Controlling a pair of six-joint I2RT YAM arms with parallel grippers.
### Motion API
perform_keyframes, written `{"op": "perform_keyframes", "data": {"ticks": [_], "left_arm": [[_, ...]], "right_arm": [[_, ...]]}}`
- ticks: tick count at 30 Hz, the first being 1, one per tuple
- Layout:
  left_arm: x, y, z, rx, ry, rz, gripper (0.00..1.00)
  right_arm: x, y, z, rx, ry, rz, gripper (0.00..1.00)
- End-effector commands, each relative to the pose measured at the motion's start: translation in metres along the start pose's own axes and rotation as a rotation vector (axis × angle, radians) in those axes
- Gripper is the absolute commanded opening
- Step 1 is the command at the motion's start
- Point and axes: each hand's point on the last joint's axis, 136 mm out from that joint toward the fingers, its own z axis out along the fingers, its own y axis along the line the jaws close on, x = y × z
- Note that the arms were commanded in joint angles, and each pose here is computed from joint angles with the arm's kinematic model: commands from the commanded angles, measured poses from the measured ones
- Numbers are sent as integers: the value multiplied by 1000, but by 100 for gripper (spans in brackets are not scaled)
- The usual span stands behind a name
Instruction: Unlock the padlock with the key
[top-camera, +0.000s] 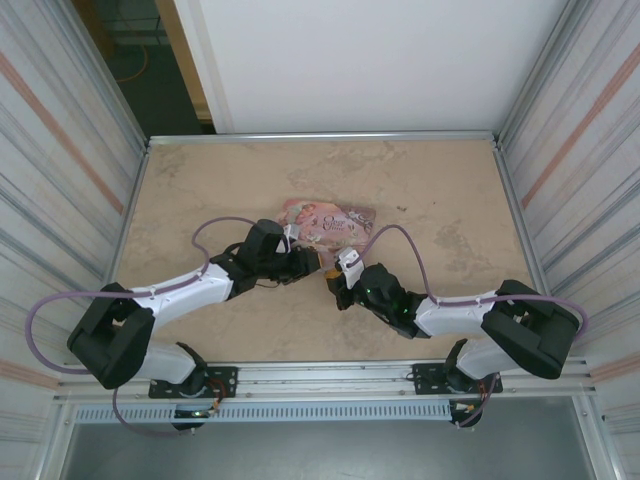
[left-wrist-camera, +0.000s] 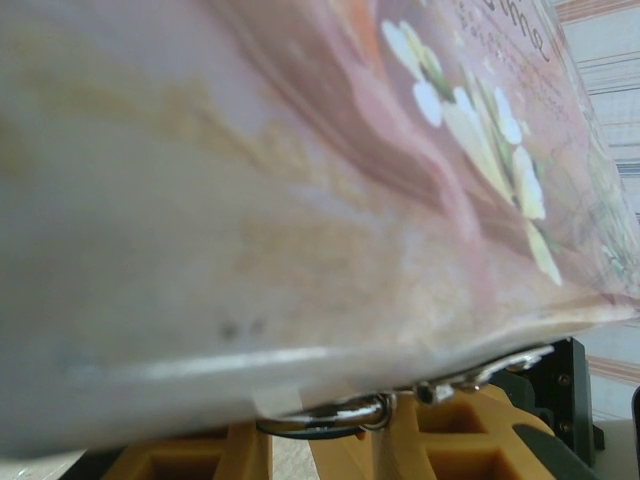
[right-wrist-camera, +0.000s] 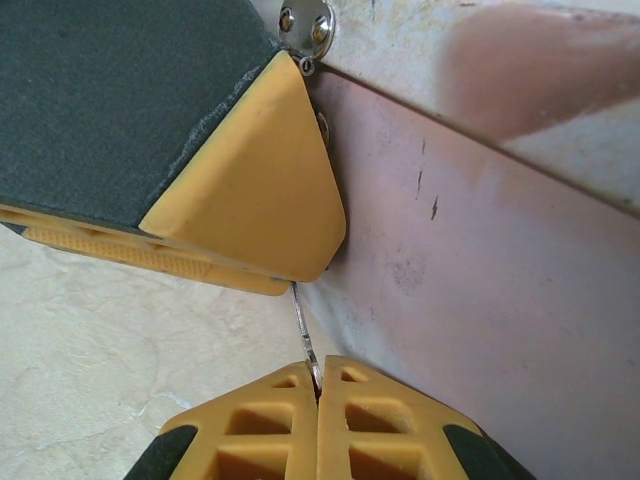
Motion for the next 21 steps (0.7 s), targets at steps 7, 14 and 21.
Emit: {"op": "perform_keyframes", "data": {"ticks": [7,14,21], "left_arm": [[8,-30,-4,88,40,22,0],[9,-31,-4,94,44,20,0],[9,-32,-6,94,43,20,0]], "right_arm": [[-57,11,1,-42,-180,-9,0],[-61,6,1,-33,-204,-6,0],[-68,13,-3,-169,-209,68,0]]}}
